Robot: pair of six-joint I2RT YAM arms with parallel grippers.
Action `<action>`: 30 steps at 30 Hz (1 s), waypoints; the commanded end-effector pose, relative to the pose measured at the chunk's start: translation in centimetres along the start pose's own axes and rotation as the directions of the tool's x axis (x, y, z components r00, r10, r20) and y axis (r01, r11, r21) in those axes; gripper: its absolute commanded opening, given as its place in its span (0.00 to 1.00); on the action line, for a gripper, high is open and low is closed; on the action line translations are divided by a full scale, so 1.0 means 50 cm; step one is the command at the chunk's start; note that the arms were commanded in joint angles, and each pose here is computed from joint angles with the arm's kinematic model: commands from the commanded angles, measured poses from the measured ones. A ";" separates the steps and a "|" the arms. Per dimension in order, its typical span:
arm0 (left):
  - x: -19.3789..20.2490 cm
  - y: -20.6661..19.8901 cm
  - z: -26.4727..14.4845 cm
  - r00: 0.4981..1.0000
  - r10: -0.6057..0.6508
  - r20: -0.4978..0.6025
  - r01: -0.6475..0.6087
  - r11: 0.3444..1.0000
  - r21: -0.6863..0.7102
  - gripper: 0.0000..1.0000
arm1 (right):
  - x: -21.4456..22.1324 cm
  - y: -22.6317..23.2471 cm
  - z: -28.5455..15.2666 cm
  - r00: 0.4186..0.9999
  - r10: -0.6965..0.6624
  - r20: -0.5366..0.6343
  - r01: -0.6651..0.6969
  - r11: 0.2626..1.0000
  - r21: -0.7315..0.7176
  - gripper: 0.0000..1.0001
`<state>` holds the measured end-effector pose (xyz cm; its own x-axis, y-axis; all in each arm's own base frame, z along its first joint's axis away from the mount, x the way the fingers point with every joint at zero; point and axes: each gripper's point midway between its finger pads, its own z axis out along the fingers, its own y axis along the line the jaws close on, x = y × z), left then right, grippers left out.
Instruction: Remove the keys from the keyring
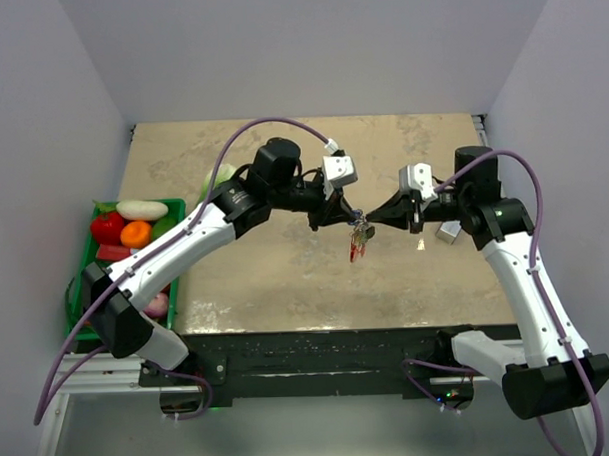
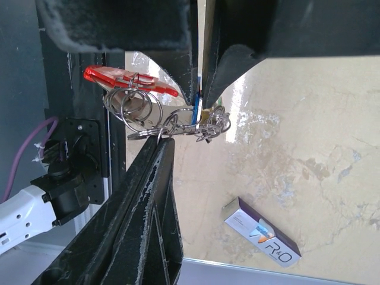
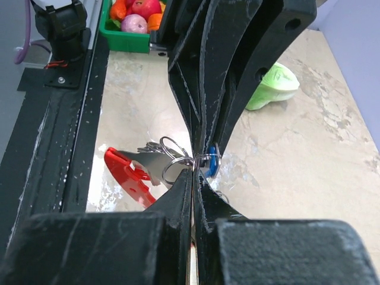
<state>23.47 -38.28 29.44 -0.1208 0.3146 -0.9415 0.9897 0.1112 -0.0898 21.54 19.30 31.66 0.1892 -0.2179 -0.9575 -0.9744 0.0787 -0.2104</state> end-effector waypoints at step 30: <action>-0.076 -0.056 -0.073 0.980 0.186 0.074 -0.191 0.980 0.057 0.00 | 0.004 0.027 -0.012 0.972 -0.234 -0.028 0.232 0.970 -0.071 0.00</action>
<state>21.55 -36.88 30.16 -0.0307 0.3401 -0.9399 0.9994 0.0275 -0.0227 20.92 19.08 30.22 0.3225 -0.2517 -0.9125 -0.9442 -0.0166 -0.3291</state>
